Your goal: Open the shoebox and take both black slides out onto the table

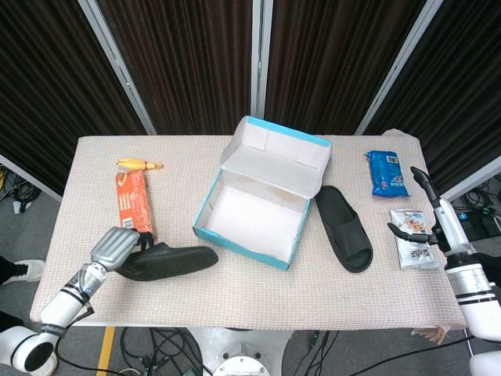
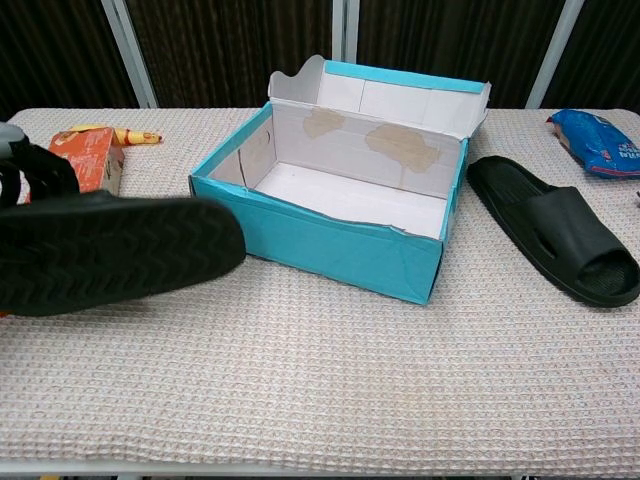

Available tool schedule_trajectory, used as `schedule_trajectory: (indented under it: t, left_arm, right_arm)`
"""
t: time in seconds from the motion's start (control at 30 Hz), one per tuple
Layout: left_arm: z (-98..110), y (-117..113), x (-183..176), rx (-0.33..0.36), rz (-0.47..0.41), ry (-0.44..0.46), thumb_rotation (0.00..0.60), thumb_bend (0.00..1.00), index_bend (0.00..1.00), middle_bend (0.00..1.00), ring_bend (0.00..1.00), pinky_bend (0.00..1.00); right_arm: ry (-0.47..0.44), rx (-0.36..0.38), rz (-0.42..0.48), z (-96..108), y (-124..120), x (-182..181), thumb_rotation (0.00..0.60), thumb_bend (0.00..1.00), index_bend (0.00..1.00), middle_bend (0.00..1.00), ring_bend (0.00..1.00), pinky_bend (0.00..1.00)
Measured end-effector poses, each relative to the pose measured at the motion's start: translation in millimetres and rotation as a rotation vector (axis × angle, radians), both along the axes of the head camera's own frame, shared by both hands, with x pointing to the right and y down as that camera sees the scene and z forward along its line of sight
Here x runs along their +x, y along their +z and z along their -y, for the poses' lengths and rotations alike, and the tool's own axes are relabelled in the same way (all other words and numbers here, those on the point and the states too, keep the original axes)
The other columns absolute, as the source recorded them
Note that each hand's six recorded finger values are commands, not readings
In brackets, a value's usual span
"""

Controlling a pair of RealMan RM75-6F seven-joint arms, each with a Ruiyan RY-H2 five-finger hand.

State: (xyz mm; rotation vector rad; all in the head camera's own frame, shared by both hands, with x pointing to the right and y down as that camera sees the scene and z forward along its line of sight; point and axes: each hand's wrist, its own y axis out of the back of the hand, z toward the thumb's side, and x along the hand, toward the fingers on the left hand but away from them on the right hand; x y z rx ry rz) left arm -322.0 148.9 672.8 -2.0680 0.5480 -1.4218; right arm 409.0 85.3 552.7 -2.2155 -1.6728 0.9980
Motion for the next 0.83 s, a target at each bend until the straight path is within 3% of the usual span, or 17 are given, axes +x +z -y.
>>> schedule_trajectory:
  t: [0.1,0.17,0.3,0.43,0.6,0.7,0.83]
  left_arm:
    - [-2.2,5.1,1.6,-0.017,0.032,0.008,0.6,0.13,0.26,0.2,0.14,0.33]
    - [-0.6,4.0,2.9,0.001,0.039,0.003,0.6,0.09,0.2,0.14,0.1,0.27]
    - [4.9,-3.2,0.2,0.065,0.034,-0.034,0.6,0.06,0.18,0.11,0.09,0.23]
    - [12.6,-18.1,-19.7,0.144,0.025,-0.13,0.6,0.05,0.18,0.11,0.09,0.23]
    - [17.9,-40.0,-57.7,0.252,0.042,-0.242,0.6,0.04,0.19,0.13,0.09,0.22]
    - [15.9,-52.8,-87.9,0.345,0.107,-0.282,0.6,0.04,0.2,0.14,0.09,0.2]
    - [-1.9,-70.5,-134.5,0.459,0.253,-0.314,0.6,0.04,0.2,0.15,0.09,0.2]
  right_arm:
    - [0.008,-0.001,0.001,-1.5,-0.6,2.6,0.6,0.1,0.0,0.0,0.0,0.0]
    - [0.009,-0.006,0.0,-3.1,0.2,3.7,0.6,0.1,0.0,0.0,0.0,0.0]
    - [0.014,-0.018,-0.007,-9.4,3.1,8.4,0.6,0.1,0.0,0.0,0.0,0.0]
    - [-0.007,-0.053,-0.044,-20.3,9.6,15.2,0.6,0.1,0.0,0.0,0.0,0.0]
    - [-0.111,-0.106,-0.192,-36.8,20.3,25.7,0.6,0.14,0.0,0.0,0.0,0.0]
    - [-0.169,-0.078,-0.321,-43.9,22.9,33.6,0.6,0.15,0.0,0.0,0.0,0.0]
    - [-0.211,0.002,-0.492,-58.5,20.9,41.8,0.6,0.15,0.0,0.0,0.0,0.0]
